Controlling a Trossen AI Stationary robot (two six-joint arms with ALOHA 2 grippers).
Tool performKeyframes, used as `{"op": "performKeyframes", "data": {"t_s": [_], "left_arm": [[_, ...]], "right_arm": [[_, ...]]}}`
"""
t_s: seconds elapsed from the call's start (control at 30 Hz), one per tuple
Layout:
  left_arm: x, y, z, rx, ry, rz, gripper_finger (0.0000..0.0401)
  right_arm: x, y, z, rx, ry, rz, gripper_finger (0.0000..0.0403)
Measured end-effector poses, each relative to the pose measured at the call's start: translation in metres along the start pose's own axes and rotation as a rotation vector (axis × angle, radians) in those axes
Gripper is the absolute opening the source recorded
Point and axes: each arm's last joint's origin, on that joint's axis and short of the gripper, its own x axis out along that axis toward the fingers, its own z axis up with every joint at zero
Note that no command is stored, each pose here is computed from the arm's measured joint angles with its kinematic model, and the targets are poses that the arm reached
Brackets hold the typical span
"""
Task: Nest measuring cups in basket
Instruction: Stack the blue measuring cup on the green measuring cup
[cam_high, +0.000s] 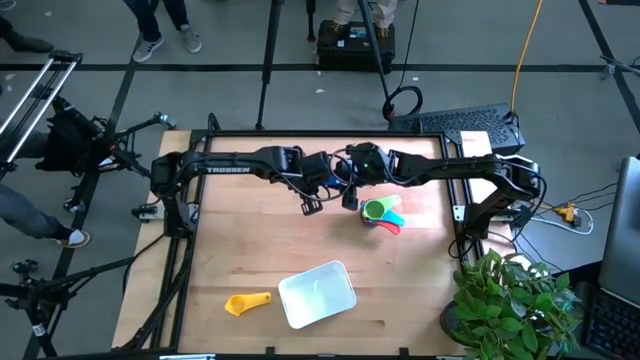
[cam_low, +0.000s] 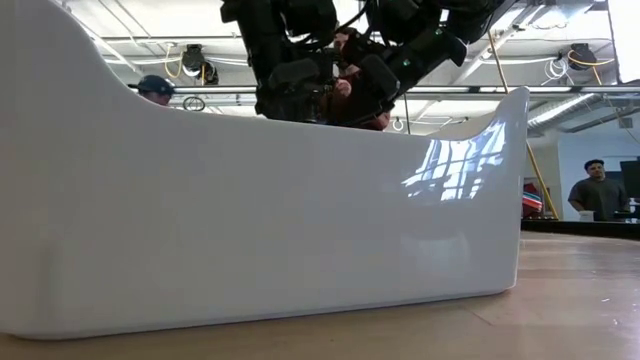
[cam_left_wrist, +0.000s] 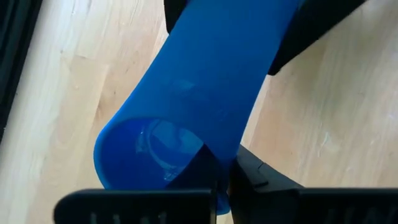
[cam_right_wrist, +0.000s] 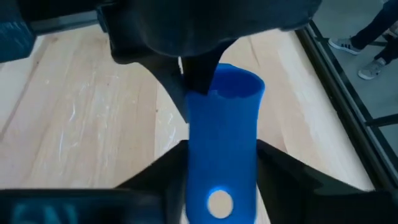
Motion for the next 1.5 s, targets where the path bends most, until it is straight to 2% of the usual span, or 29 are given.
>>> {"op": "performKeyframes", "data": {"t_s": [0.1, 0.37, 0.67, 0.9, 1.17, 1.33, 1.43, 1.5], "left_arm": [[0.0, 0.0, 0.0, -0.004, 0.0, 0.0, 0.0009], [0.0, 0.0, 0.0, -0.001, 0.001, -0.002, 0.001], [0.0, -0.001, -0.001, 0.025, 0.011, -0.009, 0.0105], [-0.002, -0.001, -0.005, 0.04, 0.045, 0.004, 0.0143], [-0.02, 0.002, -0.01, 0.041, 0.045, 0.042, 0.0149], [-0.04, 0.006, -0.012, 0.032, -0.003, 0.066, 0.0149], [-0.049, 0.008, -0.014, 0.028, -0.034, 0.067, 0.0149], [-0.059, 0.008, -0.015, 0.024, -0.076, 0.063, 0.0149]], "right_arm": [[0.0, 0.0, 0.0, -0.012, 0.006, -0.006, 0.0123], [0.0, 0.0, -0.001, -0.02, 0.009, -0.01, 0.0123], [0.0, -0.001, -0.002, -0.024, 0.019, -0.017, 0.0123], [0.0, -0.001, -0.004, -0.021, 0.037, -0.015, 0.0123], [-0.011, -0.003, -0.003, -0.014, 0.058, -0.032, 0.0123], [-0.024, -0.006, -0.005, 0.002, 0.105, -0.026, 0.0123], [-0.039, -0.003, -0.011, 0.011, 0.144, -0.008, 0.0123], [-0.053, -0.001, -0.013, 0.023, 0.116, -0.012, 0.0123]]}}
